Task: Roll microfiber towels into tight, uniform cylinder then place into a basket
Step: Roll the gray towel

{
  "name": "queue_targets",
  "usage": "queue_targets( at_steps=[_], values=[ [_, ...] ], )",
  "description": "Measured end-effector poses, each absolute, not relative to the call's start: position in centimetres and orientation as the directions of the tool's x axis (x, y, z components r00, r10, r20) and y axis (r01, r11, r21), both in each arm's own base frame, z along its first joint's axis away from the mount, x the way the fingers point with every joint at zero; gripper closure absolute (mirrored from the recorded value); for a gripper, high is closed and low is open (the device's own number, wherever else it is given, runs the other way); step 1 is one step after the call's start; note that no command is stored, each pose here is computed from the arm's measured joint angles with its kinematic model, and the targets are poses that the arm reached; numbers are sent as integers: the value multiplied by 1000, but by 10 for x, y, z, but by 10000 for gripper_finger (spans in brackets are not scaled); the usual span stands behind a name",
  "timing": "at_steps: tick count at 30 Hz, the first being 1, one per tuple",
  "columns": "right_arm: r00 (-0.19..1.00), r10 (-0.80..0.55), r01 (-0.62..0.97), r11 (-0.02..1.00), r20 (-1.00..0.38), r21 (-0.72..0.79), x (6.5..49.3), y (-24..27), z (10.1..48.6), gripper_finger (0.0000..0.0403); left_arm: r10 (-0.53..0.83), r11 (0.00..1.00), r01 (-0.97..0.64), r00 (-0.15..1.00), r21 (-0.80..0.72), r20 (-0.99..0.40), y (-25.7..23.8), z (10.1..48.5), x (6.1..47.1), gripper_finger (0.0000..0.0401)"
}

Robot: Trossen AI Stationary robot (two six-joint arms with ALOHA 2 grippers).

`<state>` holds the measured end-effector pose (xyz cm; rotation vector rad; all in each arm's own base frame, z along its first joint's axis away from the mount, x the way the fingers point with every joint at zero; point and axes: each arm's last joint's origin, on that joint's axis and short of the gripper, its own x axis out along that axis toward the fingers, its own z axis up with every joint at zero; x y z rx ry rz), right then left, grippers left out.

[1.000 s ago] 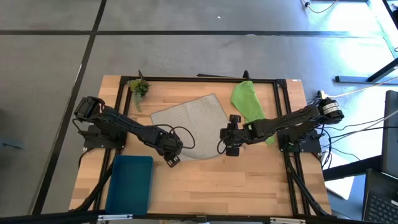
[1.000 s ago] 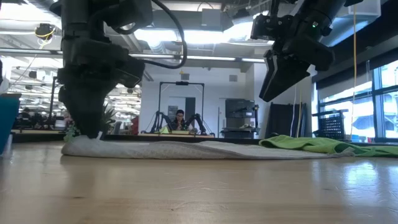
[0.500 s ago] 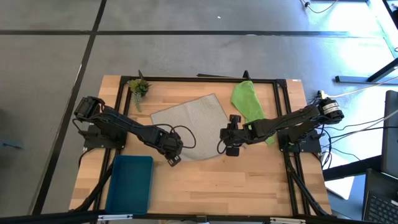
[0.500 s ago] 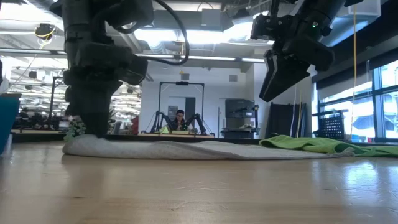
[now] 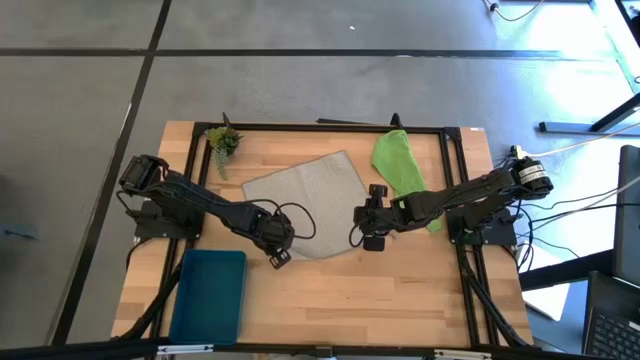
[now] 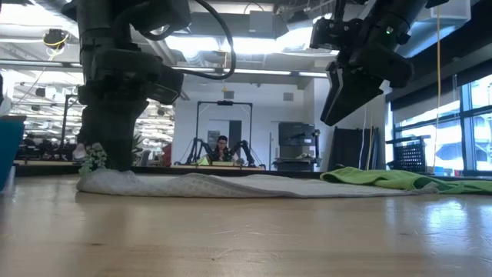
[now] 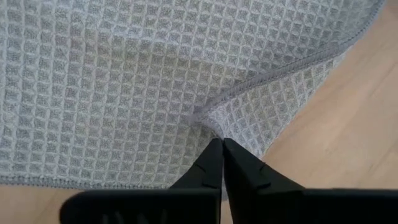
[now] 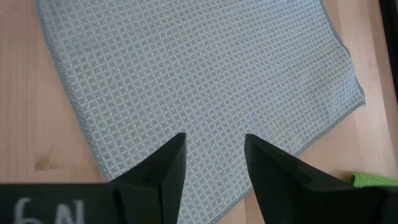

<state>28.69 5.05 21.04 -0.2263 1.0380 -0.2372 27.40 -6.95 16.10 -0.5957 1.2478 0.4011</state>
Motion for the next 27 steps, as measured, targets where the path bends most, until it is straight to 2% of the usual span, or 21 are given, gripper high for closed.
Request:
queue_targets(
  at_steps=[6,17,27],
  values=[
    [487,-299,86,951,-820,-296,287,51,210,237,-23,796,-575,283,-188,-959,-70,161,274,384],
    [487,-300,86,951,-820,-296,287,51,210,238,-21,801,-566,296,-193,-955,-70,161,275,334],
    [487,-300,89,951,-820,-295,287,50,210,237,16,767,-619,281,-168,-959,-70,154,277,333]
  ],
)
